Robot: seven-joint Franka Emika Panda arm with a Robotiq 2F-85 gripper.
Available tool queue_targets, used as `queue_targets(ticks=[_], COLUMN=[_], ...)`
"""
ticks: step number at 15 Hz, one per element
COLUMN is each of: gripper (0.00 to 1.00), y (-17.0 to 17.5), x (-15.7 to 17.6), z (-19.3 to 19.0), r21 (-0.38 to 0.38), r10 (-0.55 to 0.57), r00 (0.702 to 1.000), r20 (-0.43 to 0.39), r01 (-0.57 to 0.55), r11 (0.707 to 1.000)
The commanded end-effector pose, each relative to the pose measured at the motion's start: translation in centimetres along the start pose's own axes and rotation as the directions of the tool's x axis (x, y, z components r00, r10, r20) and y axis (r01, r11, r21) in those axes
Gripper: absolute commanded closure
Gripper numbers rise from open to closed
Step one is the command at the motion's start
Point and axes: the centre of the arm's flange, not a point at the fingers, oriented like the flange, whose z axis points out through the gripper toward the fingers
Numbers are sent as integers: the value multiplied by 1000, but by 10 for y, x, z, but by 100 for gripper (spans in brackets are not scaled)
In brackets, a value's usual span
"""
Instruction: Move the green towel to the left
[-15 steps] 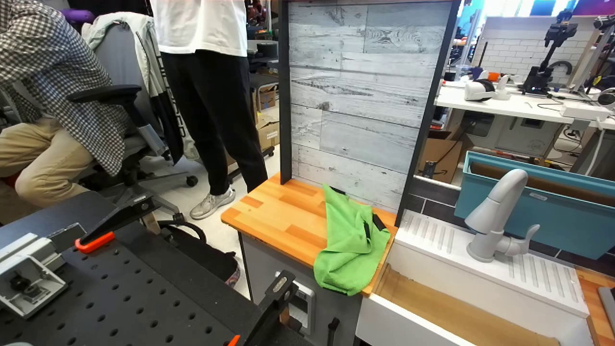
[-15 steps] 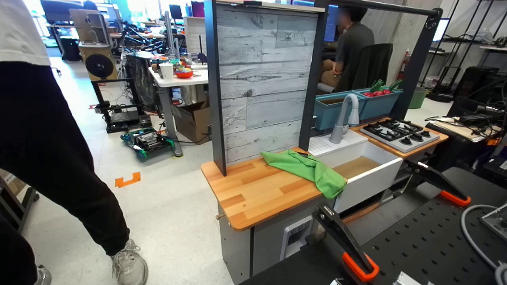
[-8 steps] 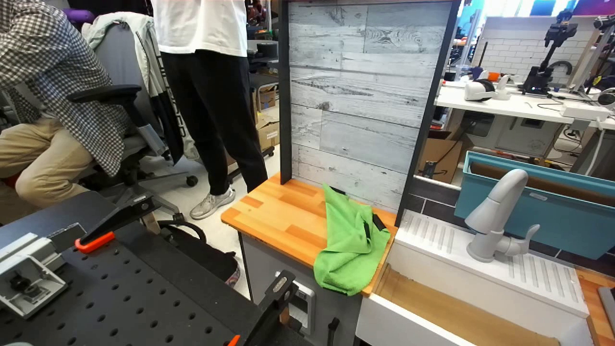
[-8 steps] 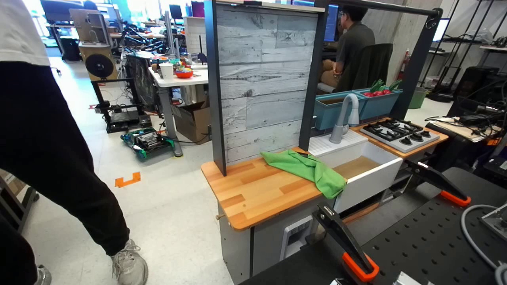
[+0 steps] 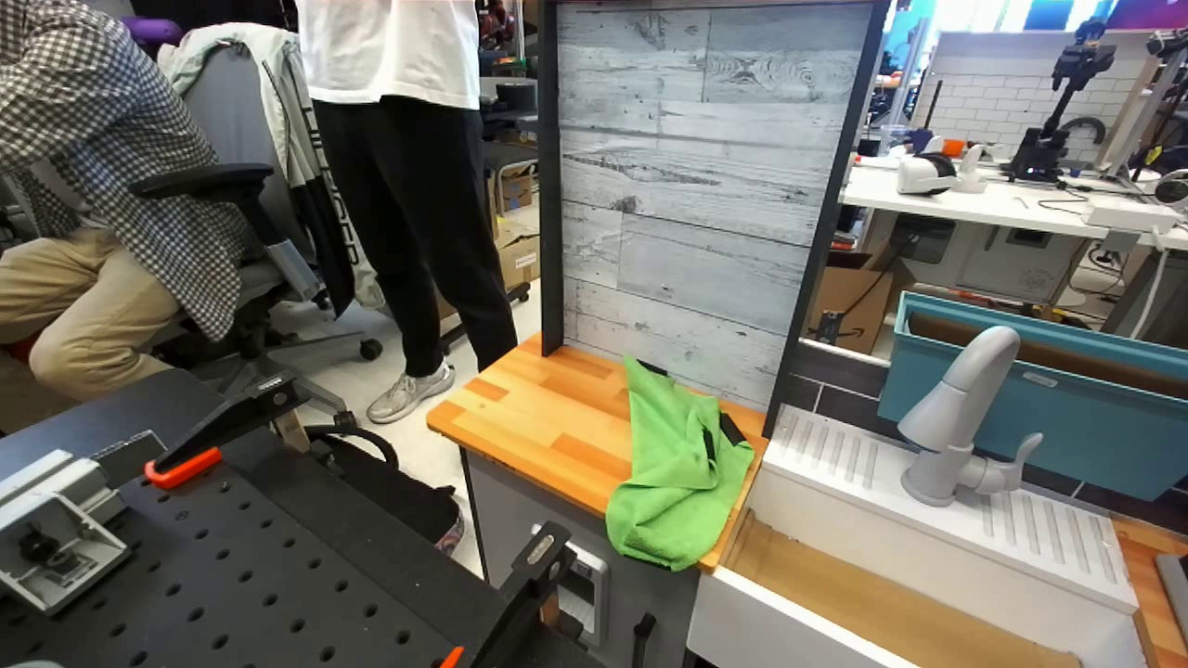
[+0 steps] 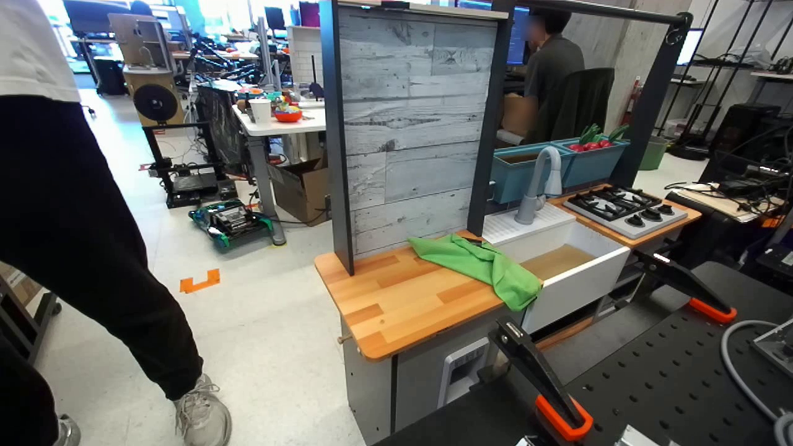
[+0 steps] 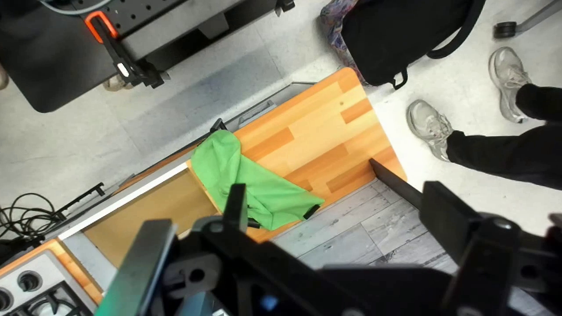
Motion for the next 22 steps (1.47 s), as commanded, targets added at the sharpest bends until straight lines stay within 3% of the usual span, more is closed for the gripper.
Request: queue_targets(ticks=[1,2,13,17,22], gripper=[0,0,0,0,0], y=[-15,-5,-6,-8,-22], x=[39,19,23,41,78], z=[22,20,26,61,122], r21=[-5,-2,-4,4,-32], r10=[28,13,16,66,89], r00=[999,1000,1000,997,995], r20=[-15,4,11,-47,-36], r01=[-28,-13,-16,-66,-90], r11=[1000,1000,1000,998,995])
